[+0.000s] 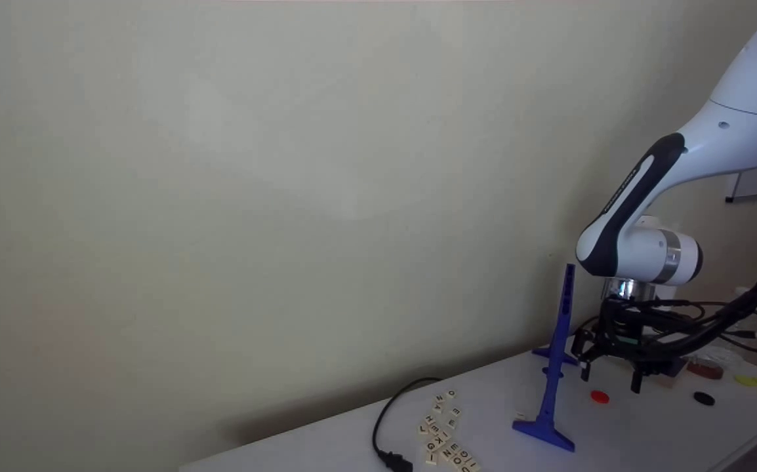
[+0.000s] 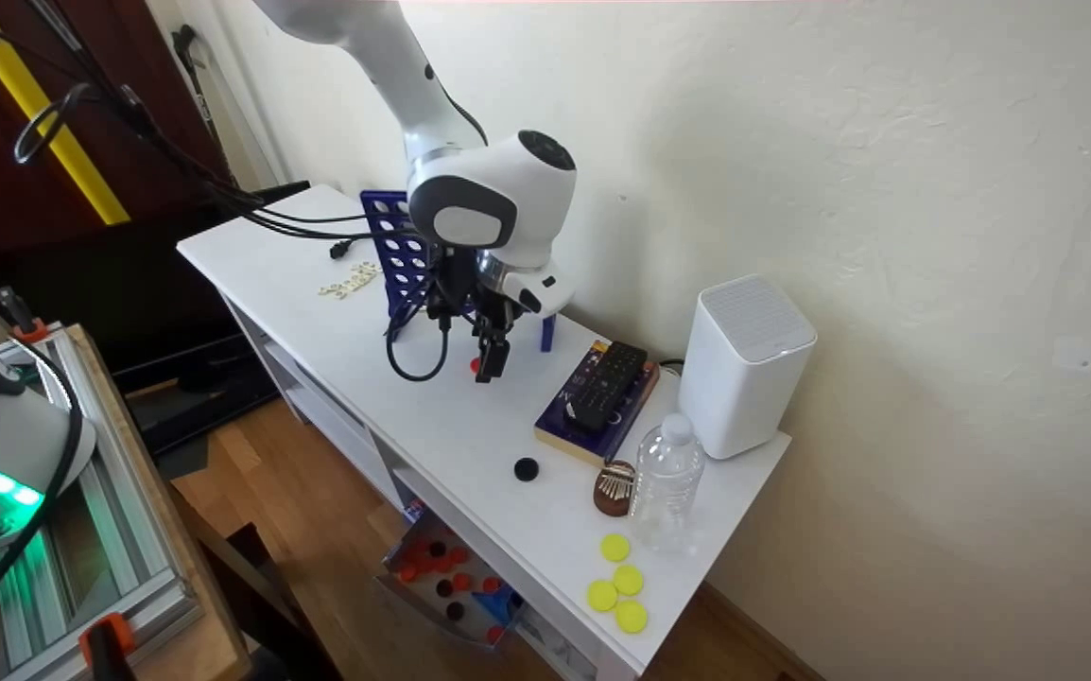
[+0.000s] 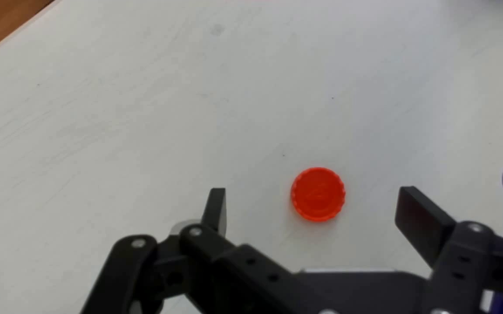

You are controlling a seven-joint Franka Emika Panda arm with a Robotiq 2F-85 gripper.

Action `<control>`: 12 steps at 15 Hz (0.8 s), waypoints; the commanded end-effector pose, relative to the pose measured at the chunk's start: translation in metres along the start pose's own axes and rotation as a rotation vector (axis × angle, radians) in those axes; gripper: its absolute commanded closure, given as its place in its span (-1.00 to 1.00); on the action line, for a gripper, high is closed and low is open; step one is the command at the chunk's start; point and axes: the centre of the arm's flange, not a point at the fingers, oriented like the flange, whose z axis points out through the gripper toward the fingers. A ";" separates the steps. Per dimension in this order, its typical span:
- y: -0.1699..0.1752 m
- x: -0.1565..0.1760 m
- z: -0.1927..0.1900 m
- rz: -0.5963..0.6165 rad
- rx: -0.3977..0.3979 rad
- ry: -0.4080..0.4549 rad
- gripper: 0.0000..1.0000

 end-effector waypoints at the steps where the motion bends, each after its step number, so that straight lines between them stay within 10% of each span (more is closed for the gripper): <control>1: -0.006 0.006 0.009 0.025 0.015 0.007 -1.00; 6: -0.006 0.008 0.013 0.036 0.016 0.005 -0.97; 11: -0.006 0.008 0.014 0.048 0.013 0.003 -0.07; 12: -0.006 0.008 0.014 0.051 0.011 0.002 -0.66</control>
